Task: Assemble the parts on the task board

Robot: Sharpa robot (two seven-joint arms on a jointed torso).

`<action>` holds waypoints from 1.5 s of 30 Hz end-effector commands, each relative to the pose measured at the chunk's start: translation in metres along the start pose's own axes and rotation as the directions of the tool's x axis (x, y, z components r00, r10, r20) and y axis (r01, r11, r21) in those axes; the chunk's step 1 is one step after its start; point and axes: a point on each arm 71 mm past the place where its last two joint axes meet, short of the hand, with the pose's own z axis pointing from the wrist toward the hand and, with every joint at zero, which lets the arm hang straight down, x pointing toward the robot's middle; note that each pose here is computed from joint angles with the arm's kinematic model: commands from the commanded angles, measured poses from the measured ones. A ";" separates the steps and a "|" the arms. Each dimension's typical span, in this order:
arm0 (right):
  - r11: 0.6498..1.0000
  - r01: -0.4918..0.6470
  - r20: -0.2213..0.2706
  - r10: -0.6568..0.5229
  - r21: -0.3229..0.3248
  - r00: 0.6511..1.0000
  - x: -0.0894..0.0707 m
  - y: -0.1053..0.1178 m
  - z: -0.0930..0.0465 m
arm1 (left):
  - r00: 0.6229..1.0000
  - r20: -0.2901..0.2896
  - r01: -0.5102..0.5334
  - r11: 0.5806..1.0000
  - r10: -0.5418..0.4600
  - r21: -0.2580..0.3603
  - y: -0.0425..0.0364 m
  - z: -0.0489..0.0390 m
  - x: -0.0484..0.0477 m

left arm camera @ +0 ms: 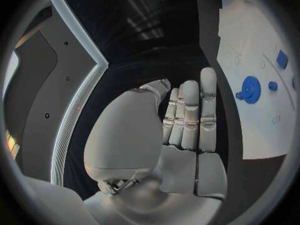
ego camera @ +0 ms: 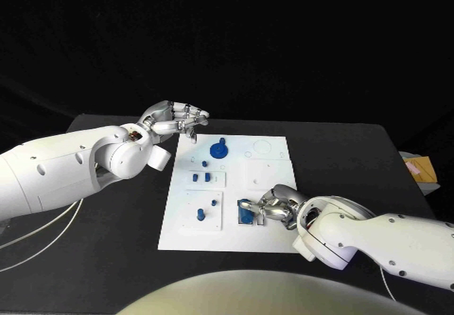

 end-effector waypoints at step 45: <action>0.997 0.065 -0.044 -0.068 -0.049 0.997 -0.002 -0.007 -0.009 | 1.000 -0.007 0.008 1.000 -0.008 -0.008 0.0004 -0.0014 -0.0028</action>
